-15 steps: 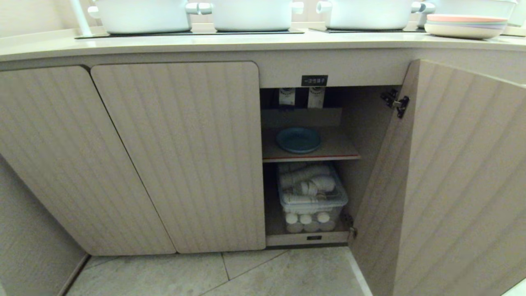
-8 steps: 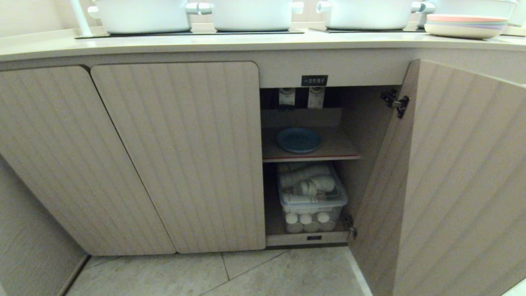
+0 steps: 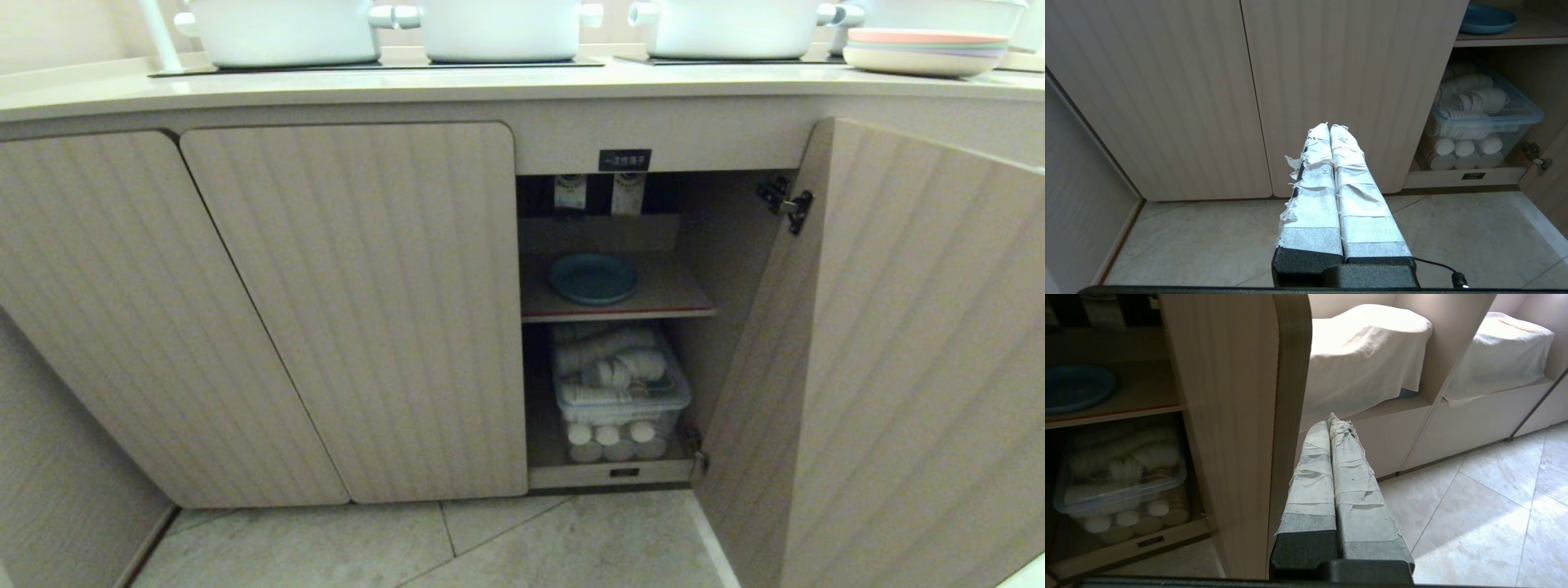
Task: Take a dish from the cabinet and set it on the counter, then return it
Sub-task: Close the cabinet door
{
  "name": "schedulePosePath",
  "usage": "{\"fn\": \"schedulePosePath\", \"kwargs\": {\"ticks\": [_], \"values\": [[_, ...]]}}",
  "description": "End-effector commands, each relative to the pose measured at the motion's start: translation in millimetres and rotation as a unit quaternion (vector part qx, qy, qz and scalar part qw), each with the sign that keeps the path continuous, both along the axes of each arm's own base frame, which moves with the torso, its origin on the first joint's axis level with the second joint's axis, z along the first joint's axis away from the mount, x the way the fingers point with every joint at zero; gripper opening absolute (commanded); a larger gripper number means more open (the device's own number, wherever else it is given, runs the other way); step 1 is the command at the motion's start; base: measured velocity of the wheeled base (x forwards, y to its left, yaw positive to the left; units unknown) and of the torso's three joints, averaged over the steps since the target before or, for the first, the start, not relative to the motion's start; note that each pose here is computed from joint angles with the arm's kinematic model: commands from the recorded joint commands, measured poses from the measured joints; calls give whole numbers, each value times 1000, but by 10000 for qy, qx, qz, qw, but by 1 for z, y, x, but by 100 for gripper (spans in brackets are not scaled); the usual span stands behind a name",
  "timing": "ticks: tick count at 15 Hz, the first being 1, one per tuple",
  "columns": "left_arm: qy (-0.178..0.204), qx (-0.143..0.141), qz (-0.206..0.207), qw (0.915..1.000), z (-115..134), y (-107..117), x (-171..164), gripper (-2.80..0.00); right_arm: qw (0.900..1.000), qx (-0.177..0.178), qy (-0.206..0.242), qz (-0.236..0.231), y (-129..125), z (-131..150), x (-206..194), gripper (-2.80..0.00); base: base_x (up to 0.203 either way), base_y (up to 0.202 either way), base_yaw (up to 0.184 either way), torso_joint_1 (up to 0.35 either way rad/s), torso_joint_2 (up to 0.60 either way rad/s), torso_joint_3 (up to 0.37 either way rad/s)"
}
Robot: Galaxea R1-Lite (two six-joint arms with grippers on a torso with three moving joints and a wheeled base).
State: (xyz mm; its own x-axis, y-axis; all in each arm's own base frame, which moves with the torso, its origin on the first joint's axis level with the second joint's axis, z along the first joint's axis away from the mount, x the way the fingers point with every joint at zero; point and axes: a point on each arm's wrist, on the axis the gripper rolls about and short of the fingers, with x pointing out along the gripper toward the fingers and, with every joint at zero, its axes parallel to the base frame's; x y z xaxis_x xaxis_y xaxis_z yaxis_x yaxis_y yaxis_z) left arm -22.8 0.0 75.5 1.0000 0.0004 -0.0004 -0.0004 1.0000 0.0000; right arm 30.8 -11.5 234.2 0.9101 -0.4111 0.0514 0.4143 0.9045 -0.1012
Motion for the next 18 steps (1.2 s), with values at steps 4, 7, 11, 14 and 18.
{"fn": "schedulePosePath", "kwargs": {"ticks": [4, 7, 11, 14, 18], "values": [[-2, 0, 5, 10000, 0, 0, 0, -280, 10000, -20, -71, -29, 1, -1, -4, -280, 0, 0, 0, 0, 0, 0], [-2, 0, 2, 10000, 0, 0, 0, -280, 9992, -30, -87, -401, -2, 3, -3, -280, 0, 0, 0, 0, 0, 0], [-2, 0, -2, 10000, 0, 0, 0, -280, 9982, -43, -180, -578, -7, 13, 7, -280, 0, 0, 0, 0, 0, 0], [-2, 0, 6, 10000, 0, 0, 0, -280, 9984, -13, -74, -556, -8, 12, 13, -280, 0, 0, 0, 0, 0, 0], [-2, 0, 6, 10000, 0, 0, 0, -280, 9992, 181, -122, -338, -9, 13, 20, -280, 0, 0, 0, 0, 0, 0]]}}
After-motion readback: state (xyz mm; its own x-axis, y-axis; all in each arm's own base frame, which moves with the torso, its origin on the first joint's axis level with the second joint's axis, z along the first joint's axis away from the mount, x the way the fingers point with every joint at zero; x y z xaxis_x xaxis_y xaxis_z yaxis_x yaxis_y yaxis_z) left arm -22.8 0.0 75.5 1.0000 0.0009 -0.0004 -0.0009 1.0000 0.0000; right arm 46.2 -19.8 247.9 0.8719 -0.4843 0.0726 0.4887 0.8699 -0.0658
